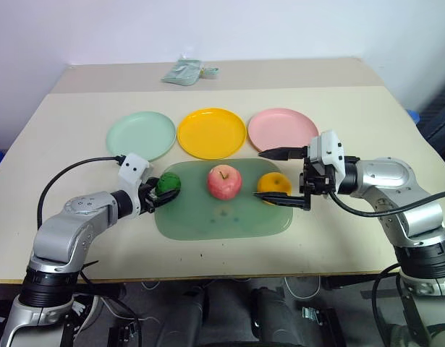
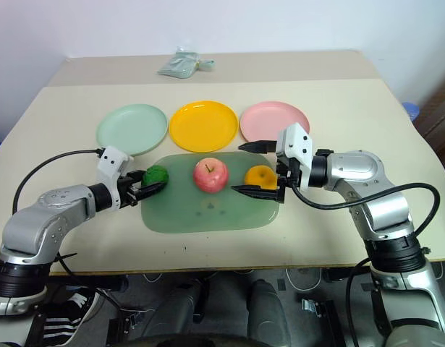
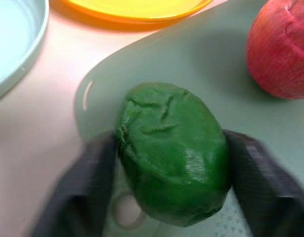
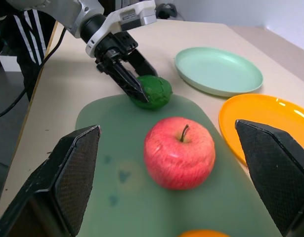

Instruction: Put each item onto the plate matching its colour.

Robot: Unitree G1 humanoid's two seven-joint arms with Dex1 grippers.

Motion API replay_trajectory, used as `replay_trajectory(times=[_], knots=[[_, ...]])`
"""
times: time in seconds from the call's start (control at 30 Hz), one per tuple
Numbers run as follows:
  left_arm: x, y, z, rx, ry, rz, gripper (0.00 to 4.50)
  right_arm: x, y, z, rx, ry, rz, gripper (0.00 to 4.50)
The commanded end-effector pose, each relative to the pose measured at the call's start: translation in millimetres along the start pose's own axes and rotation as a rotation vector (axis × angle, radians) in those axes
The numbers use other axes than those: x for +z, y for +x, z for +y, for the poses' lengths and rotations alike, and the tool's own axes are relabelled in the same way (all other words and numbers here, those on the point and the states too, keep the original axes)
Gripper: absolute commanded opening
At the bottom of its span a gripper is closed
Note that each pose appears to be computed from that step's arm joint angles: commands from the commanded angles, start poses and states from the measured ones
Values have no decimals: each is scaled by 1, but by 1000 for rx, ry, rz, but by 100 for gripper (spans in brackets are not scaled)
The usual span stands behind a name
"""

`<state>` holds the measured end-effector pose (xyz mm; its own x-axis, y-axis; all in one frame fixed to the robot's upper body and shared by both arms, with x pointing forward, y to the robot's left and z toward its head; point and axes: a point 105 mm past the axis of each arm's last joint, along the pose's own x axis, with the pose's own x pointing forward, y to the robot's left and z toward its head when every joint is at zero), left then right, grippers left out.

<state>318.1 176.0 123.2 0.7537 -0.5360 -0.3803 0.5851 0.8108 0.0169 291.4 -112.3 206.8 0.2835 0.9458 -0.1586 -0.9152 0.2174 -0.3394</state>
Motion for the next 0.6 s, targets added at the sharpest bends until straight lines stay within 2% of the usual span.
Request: replay_trajectory(times=[0.03, 0.3, 0.47, 0.6], knots=[[11, -2, 3, 17, 29, -42, 265, 15, 0, -3, -12, -58, -31, 450], [58, -7, 32, 133, 4, -217, 265, 17, -1, -4, -27, -61, -46, 450], [82, -20, 72, 302, 37, -303, 265, 20, 2, -11, -62, -85, -54, 450], [93, -20, 112, 424, 34, -362, 265, 30, 7, -32, -170, -102, -105, 450]])
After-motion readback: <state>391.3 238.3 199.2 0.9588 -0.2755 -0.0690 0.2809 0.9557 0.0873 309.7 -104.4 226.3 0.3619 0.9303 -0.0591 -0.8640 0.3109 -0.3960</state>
